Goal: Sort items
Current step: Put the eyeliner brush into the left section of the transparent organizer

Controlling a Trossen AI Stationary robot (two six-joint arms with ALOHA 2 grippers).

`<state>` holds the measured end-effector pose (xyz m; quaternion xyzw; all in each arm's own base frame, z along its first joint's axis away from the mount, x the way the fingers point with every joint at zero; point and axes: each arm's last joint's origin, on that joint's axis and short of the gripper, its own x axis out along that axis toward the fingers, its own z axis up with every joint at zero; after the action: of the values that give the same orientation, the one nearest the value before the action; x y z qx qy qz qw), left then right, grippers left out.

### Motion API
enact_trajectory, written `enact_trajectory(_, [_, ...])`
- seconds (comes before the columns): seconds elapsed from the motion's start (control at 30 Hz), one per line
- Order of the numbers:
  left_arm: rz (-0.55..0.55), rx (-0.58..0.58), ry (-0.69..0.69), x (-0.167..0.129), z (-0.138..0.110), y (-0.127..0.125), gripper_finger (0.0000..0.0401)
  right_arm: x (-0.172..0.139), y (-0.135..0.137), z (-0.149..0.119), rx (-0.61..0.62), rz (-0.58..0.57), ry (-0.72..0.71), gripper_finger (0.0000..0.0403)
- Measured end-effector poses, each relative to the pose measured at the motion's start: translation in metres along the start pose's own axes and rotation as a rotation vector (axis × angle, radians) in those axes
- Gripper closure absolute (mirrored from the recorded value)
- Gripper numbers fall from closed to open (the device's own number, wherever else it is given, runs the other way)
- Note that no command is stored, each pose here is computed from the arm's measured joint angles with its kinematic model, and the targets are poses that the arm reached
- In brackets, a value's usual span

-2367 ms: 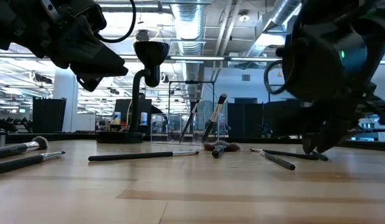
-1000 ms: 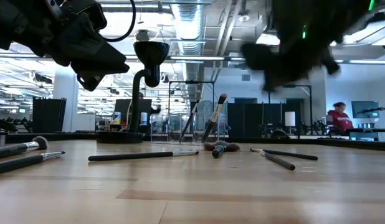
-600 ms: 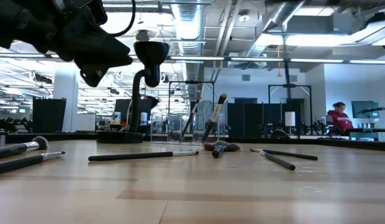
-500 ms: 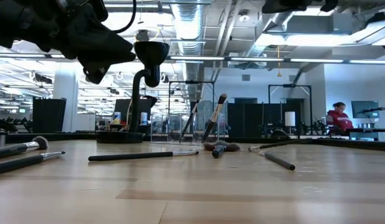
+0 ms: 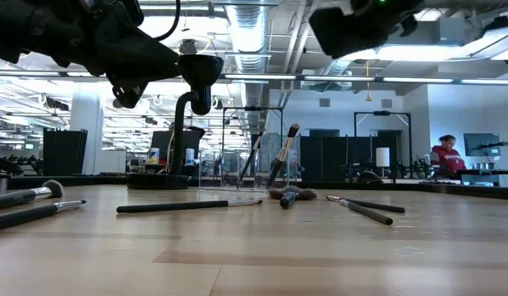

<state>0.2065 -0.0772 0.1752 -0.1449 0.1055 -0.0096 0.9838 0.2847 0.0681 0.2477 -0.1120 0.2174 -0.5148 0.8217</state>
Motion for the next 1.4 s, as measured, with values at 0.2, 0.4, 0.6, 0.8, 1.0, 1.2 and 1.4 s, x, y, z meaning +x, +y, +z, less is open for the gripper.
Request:
enact_trajectory(0.2, [0.0, -0.002, -0.001, 0.0, 0.0, 0.0, 0.0311, 0.012, -0.004, 0.011, -0.147, 0.205, 0.233, 0.0367])
enact_trajectory(0.4, [-0.001, -0.002, -0.001, 0.0, 0.0, 0.0, 0.0311, 0.024, -0.022, 0.018, -0.374, 0.291, 0.435, 0.0285])
enact_trajectory(0.6, [-0.002, -0.004, -0.004, 0.0, 0.0, 0.0, 0.0311, 0.018, -0.071, 0.056, -0.523, 0.129, 0.519, 0.0225])
enact_trajectory(0.8, [-0.002, -0.004, -0.004, 0.0, 0.0, 0.0, 0.0311, 0.019, -0.112, 0.075, -0.476, 0.367, 0.5, 0.0224])
enact_trajectory(1.0, [-0.002, -0.003, -0.003, 0.0, 0.0, 0.0, 0.0311, 0.04, -0.157, 0.028, -0.293, 0.479, 0.589, 0.0258])
enact_trajectory(1.2, [-0.002, -0.001, -0.004, 0.0, 0.0, 0.0, 0.0311, 0.075, -0.14, -0.026, -0.091, 0.667, 0.386, 0.0272])
enact_trajectory(1.4, [-0.002, -0.003, -0.004, 0.0, 0.0, 0.0, 0.0311, 0.101, -0.11, -0.066, -0.083, 0.737, 0.275, 0.0261])
